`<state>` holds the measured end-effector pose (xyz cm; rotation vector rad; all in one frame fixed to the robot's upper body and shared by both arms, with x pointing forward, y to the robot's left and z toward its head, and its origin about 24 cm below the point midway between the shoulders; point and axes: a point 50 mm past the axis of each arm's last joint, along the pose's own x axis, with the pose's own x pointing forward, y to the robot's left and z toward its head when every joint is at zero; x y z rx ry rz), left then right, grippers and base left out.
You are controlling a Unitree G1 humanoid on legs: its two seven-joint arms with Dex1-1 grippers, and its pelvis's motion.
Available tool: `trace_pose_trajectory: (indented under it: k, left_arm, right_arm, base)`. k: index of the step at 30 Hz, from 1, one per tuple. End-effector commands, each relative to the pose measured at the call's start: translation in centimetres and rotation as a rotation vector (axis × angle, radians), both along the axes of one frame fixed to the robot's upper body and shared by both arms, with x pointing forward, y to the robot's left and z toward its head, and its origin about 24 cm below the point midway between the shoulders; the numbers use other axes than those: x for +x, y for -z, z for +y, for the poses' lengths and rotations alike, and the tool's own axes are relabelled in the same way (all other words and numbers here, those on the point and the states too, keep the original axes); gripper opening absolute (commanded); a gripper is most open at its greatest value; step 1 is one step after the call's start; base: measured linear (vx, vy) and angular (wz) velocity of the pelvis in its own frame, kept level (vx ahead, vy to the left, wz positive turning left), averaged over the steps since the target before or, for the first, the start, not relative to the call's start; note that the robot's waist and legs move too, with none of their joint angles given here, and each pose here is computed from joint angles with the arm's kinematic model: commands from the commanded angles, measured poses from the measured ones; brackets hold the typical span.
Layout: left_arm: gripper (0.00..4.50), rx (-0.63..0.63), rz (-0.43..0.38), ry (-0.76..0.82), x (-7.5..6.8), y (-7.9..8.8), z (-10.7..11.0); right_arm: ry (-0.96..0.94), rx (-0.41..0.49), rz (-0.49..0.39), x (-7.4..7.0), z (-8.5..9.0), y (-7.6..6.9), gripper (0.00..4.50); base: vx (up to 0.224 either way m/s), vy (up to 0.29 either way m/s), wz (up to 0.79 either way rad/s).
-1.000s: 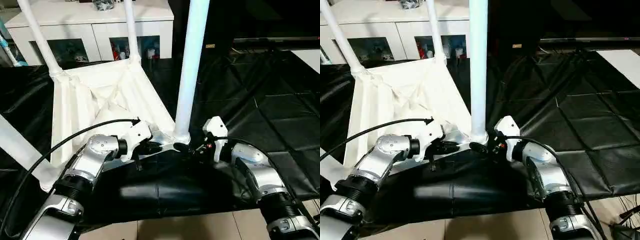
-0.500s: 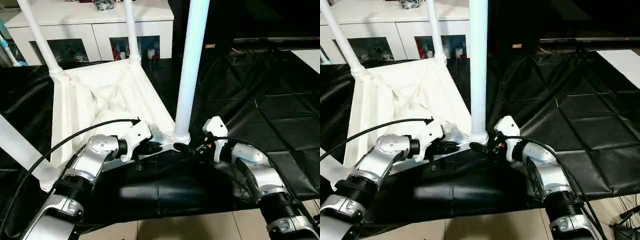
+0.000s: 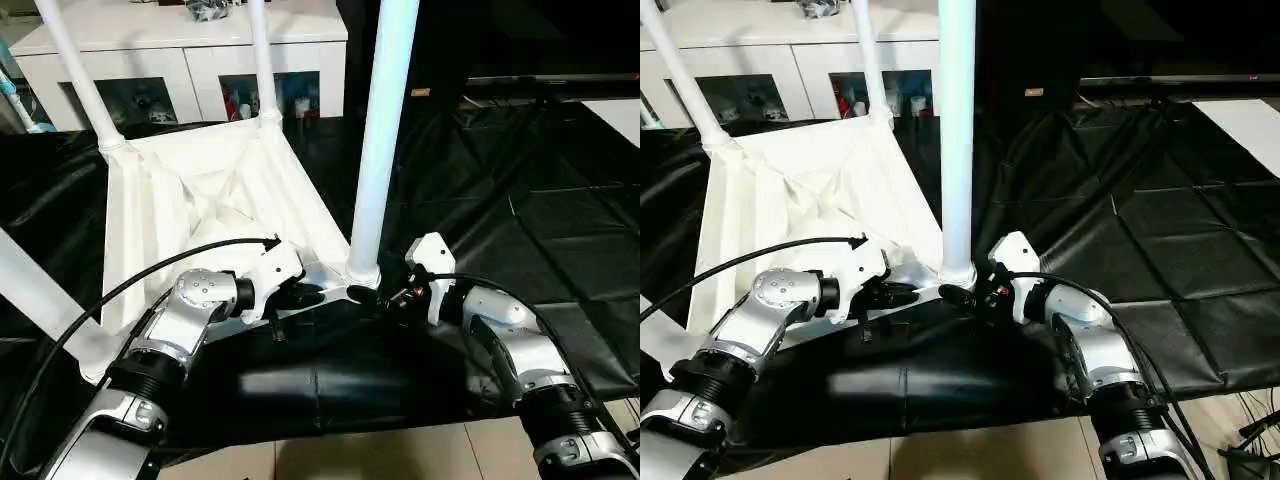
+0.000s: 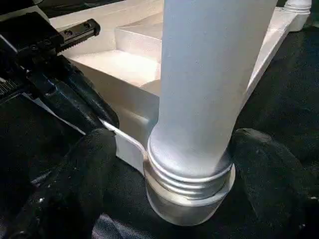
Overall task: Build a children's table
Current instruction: Rotate leg to tighten
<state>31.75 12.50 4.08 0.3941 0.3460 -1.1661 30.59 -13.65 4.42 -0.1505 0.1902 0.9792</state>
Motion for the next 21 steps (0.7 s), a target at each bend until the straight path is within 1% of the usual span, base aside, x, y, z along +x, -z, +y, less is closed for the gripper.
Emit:
trace_pose_trajectory:
  k: [1, 21]
  left_arm:
    - [0.00, 0.033, 0.077, 0.009, -1.03, 1.99, -0.03]
    - [0.00, 0.033, 0.077, 0.009, -1.03, 1.99, -0.03]
  right_arm:
    - [-0.051, -0.016, 0.033, -0.50, 0.92, 0.68, 3.86]
    - [-0.051, -0.016, 0.033, -0.50, 0.92, 0.68, 3.86]
  base:
    - [0.000, 0.000, 0.00]
    - [0.000, 0.000, 0.00]
